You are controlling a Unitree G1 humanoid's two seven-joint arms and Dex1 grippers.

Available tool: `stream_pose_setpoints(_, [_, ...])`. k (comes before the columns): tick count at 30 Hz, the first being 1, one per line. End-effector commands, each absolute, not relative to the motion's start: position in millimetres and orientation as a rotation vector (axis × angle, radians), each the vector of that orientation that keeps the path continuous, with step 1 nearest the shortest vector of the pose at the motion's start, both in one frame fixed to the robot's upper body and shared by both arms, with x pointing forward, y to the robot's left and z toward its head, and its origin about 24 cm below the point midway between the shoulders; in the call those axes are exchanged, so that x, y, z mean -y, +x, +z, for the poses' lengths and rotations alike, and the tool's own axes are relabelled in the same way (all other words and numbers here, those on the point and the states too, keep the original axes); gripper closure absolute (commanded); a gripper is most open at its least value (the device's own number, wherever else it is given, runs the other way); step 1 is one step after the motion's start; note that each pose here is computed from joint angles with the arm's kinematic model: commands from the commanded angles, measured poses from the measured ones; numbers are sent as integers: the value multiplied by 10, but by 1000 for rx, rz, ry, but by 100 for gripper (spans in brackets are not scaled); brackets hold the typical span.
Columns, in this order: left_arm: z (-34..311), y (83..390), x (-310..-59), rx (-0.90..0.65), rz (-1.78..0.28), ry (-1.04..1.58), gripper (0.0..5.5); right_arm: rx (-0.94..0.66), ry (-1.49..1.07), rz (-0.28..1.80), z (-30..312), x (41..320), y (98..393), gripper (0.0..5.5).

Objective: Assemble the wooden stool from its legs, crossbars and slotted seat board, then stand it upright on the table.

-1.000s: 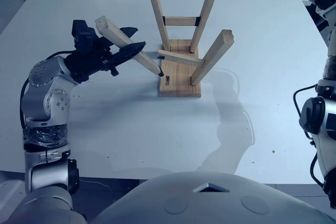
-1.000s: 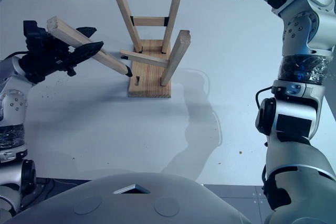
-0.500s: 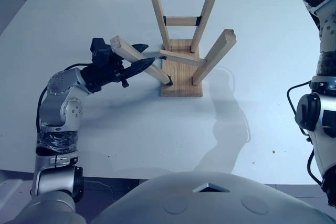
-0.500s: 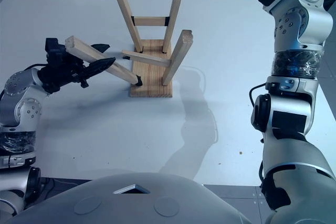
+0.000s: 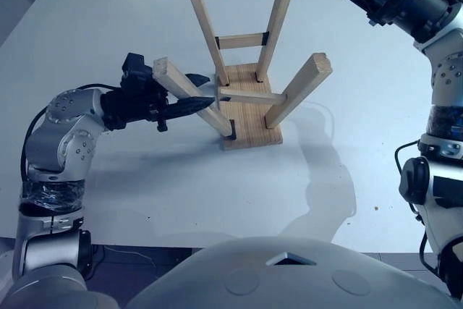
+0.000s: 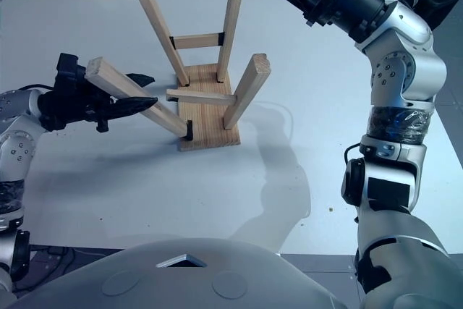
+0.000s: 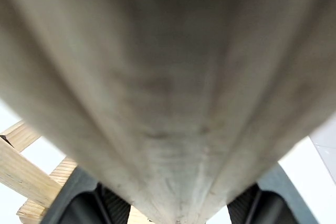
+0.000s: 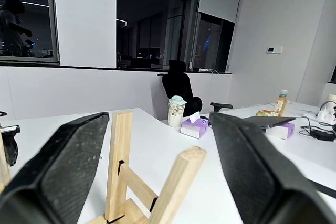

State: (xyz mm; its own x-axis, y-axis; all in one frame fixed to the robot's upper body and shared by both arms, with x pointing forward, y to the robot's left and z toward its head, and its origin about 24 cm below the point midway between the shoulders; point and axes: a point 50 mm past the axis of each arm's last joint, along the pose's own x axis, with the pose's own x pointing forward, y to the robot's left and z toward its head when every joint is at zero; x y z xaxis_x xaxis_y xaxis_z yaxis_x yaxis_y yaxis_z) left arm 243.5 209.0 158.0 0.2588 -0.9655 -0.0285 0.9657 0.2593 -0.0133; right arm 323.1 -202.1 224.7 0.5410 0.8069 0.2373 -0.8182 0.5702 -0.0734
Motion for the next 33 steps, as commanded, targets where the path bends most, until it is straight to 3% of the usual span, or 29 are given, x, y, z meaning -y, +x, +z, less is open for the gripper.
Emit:
stream_pose_setpoints(1, [1607, 2491, -2088, -113, -1362, 49, 346, 258, 52, 958, 2265, 2010, 3238, 197])
stream_pose_setpoints(21, [1512, 2696, -2160, -103, -1326, 103, 346, 170, -2, 1054, 2177, 1894, 3296, 197])
stream_pose_setpoints(33, [1641, 2910, -2242, -100, -1315, 227, 346, 156, 13, 1081, 2096, 1803, 3262, 197])
